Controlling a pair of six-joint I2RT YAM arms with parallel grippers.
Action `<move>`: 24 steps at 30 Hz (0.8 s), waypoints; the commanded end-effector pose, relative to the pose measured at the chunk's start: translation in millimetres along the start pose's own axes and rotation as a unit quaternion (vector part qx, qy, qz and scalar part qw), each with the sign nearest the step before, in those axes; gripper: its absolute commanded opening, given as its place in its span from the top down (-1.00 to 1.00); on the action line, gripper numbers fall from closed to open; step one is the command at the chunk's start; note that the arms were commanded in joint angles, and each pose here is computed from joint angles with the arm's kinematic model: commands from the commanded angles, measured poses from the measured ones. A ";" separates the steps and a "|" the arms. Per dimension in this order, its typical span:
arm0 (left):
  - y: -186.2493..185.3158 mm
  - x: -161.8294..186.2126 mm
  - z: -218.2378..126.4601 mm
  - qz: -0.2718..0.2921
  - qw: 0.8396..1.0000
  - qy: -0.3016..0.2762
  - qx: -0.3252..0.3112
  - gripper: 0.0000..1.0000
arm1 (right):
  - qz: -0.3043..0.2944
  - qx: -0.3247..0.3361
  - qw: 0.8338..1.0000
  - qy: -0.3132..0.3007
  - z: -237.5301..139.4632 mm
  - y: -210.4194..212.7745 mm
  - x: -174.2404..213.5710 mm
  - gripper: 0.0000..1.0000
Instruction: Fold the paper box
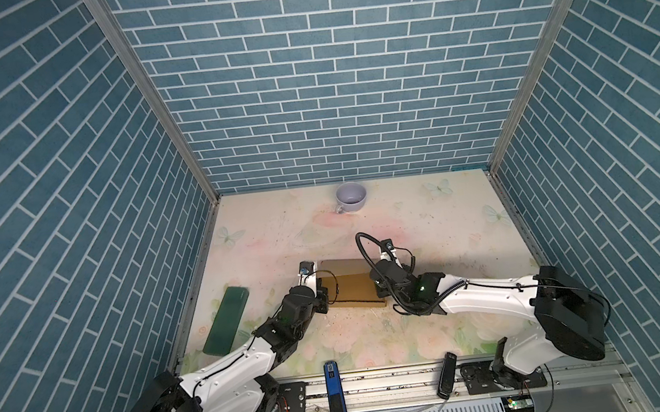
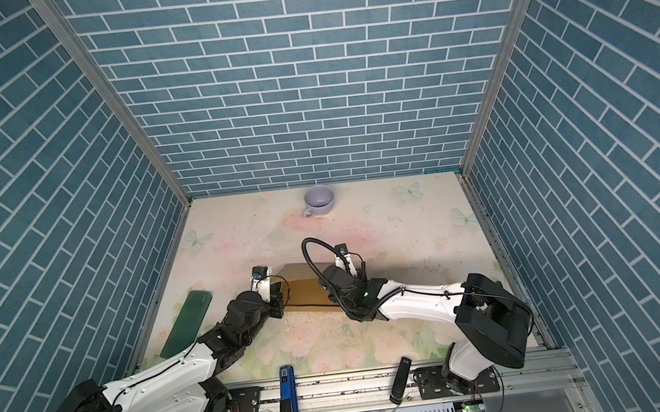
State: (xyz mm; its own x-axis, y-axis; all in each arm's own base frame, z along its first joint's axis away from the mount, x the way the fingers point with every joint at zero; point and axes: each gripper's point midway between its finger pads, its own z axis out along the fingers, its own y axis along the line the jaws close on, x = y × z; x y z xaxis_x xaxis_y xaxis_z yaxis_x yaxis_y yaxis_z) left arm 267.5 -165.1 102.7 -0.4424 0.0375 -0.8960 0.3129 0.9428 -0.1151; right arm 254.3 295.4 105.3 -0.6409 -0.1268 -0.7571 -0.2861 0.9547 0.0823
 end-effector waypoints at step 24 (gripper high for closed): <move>7.2 38.1 -8.1 0.011 0.999 0.035 0.002 1.00 | -0.007 -0.048 0.998 0.041 -12.6 28.5 37.5 0.60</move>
State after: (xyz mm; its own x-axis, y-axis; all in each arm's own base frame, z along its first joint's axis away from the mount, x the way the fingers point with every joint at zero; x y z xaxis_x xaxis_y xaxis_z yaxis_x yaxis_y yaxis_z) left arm 255.0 -153.5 88.3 -0.4496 0.0424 -0.8922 0.3055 0.9459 -0.1090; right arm 220.3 318.1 96.7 -0.6694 -0.1740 -0.7223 -0.3732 0.9194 0.1244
